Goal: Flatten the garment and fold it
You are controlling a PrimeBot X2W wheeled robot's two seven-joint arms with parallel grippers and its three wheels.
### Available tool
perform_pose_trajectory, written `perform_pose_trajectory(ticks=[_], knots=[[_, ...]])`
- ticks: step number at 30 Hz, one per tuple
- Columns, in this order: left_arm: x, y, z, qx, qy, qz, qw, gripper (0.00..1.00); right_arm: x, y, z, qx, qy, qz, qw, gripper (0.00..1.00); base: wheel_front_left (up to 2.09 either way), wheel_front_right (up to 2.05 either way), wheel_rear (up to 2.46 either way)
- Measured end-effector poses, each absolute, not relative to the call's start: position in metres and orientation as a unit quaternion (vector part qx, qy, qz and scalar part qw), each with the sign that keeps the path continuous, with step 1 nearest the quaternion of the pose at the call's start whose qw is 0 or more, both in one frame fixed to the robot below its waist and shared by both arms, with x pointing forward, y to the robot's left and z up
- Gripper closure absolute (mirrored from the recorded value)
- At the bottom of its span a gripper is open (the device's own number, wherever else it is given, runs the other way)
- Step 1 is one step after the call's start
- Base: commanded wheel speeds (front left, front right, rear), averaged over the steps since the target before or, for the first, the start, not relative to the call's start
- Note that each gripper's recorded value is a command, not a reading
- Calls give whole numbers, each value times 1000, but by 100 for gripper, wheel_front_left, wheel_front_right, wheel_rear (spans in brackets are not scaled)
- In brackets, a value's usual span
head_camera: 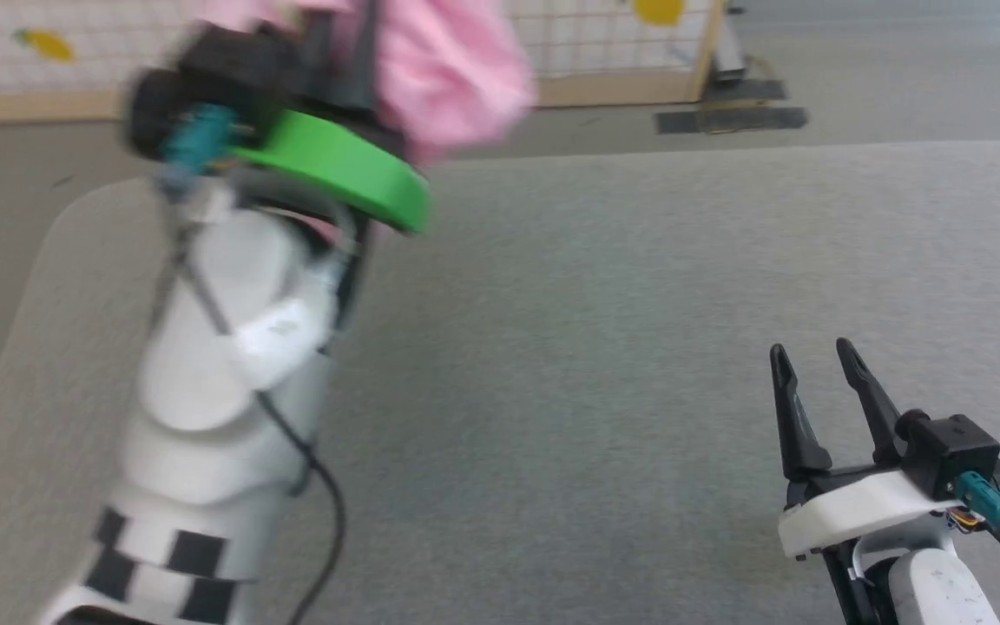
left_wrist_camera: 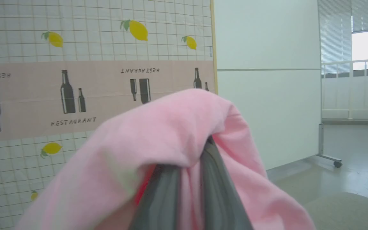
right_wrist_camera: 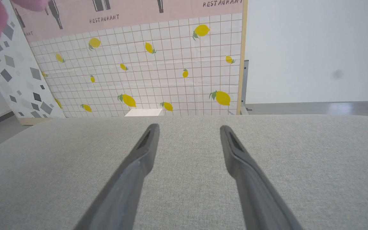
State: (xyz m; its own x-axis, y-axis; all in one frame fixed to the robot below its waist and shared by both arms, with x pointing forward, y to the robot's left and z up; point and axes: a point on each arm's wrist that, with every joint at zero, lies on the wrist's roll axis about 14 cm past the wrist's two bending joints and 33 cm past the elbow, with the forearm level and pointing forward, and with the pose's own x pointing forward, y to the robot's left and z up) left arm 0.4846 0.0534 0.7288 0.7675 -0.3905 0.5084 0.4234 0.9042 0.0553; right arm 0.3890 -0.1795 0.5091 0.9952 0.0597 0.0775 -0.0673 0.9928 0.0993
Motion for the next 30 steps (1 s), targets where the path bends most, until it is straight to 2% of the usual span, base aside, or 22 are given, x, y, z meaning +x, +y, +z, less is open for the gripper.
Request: perform_pose_trajectory(ticks=[5, 10, 15, 16, 17, 18, 19, 22, 24, 28, 30], knots=[[473, -30, 677, -40, -173, -321, 931, 100, 369, -210, 518, 47, -49, -13, 998, 0, 0, 0, 0], [444, -88, 539, 1, 82, -400, 913, 100, 350, -238, 517, 48, -49, -58, 996, 0, 0, 0, 0], [398, -89, 422, 60, 324, -413, 849, 100, 337, -253, 512, 48, -41, -85, 994, 0, 0, 0, 0], [390, -86, 406, 74, 361, -410, 834, 91, 336, -256, 510, 48, -38, -90, 994, 0, 0, 0, 0], [383, -85, 395, 84, 386, -410, 822, 73, 334, -258, 508, 47, -35, -94, 994, 0, 0, 0, 0], [381, -85, 391, 88, 399, -408, 816, 51, 333, -260, 507, 47, -32, -97, 994, 0, 0, 0, 0], [380, -86, 389, 87, 409, -408, 812, 0, 332, -262, 504, 46, -29, -101, 993, 0, 0, 0, 0], [388, -92, 399, 45, 392, -403, 826, 0, 333, -263, 501, 44, -24, -102, 993, 0, 0, 0, 0], [397, -95, 414, -3, 349, -390, 852, 0, 336, -259, 500, 45, -23, -96, 994, 0, 0, 0, 0], [431, -79, 467, -94, 208, -344, 911, 0, 344, -248, 502, 44, -27, -76, 996, 0, 0, 0, 0], [442, -62, 492, -116, 144, -320, 929, 0, 349, -241, 505, 43, -32, -65, 997, 0, 0, 0, 0]])
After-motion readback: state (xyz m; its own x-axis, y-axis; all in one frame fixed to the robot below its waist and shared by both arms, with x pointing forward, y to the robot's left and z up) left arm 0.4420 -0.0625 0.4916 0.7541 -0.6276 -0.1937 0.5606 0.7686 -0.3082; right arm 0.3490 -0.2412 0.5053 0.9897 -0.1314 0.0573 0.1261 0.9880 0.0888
